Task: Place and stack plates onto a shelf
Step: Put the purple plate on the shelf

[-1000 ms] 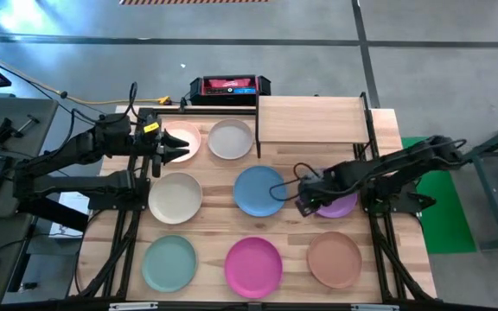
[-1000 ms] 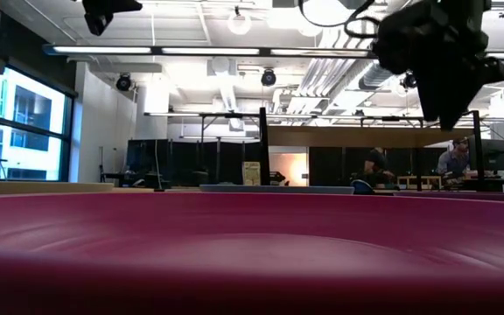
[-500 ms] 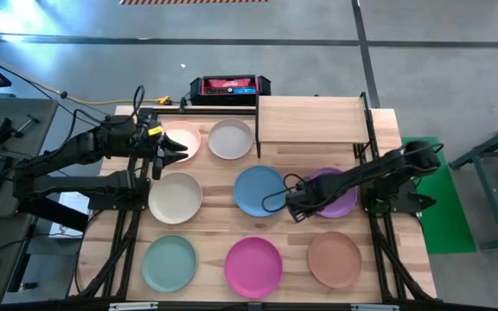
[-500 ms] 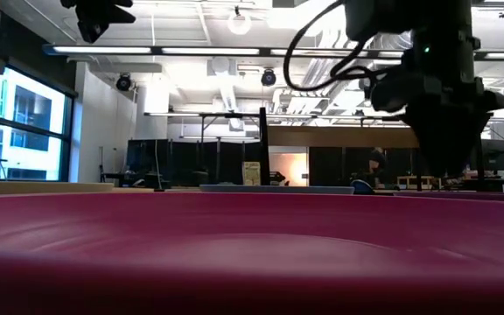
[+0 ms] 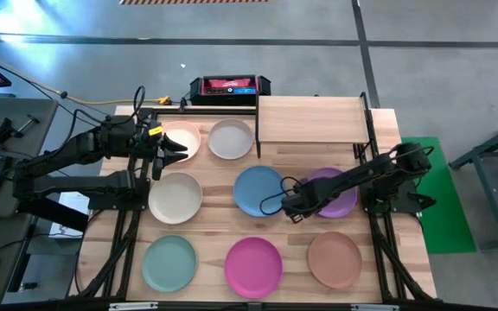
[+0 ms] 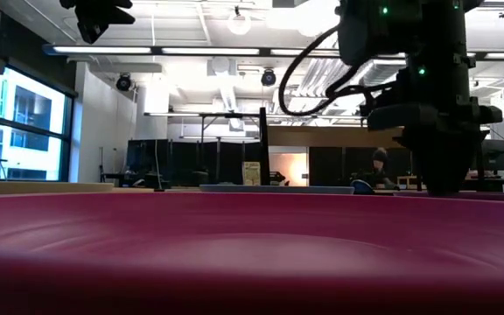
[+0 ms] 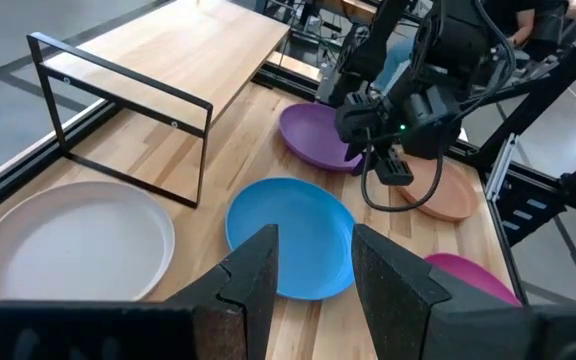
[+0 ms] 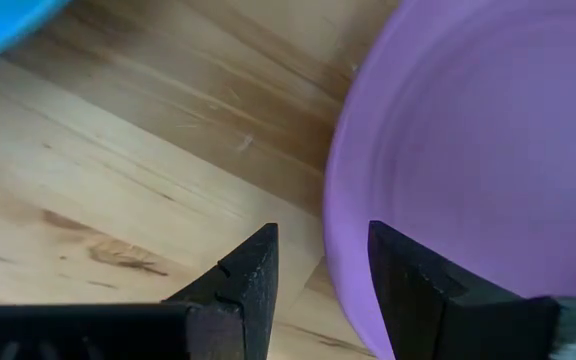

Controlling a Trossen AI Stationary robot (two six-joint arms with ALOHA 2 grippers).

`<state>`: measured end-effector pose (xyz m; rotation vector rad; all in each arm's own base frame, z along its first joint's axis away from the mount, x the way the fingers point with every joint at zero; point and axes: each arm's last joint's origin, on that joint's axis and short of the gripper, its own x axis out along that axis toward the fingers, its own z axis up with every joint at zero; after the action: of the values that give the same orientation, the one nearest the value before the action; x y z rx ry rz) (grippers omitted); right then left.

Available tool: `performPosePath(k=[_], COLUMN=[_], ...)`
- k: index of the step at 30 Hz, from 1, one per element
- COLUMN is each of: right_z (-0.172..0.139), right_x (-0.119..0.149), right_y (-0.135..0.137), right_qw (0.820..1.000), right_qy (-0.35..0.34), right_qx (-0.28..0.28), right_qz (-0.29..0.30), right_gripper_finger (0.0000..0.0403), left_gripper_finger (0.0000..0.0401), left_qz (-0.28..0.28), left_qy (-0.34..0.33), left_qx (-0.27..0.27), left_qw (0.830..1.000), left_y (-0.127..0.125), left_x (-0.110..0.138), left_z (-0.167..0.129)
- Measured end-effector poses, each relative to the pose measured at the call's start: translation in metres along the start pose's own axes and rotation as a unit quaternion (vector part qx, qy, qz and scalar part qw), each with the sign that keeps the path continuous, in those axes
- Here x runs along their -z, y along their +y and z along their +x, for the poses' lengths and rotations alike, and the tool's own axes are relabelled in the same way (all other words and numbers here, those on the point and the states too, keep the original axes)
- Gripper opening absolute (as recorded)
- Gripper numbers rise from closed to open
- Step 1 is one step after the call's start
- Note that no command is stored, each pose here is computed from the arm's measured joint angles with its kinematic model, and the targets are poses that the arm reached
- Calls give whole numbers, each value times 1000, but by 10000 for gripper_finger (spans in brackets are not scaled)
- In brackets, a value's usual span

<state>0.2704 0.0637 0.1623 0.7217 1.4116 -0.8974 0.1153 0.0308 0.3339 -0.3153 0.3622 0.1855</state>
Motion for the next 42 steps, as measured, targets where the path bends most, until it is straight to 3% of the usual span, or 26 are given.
performPosePath(k=[19, 33, 42], right_z=[12, 12, 12], right_x=[-1, -1, 1], right_y=[3, 3, 3], right_qw=[1000, 1000, 999], right_qy=[7, 13, 31], right_qx=[22, 21, 18], right_qz=[11, 10, 13], right_gripper_finger=[133, 7, 2], left_gripper_finger=[117, 117, 117], left_qz=[0, 0, 0], left_qy=[-1, -1, -1], left_qx=[-4, -4, -4], left_qw=[1000, 1000, 1000], left_y=[0, 0, 0], left_x=[0, 0, 0], left_z=[0, 0, 0])
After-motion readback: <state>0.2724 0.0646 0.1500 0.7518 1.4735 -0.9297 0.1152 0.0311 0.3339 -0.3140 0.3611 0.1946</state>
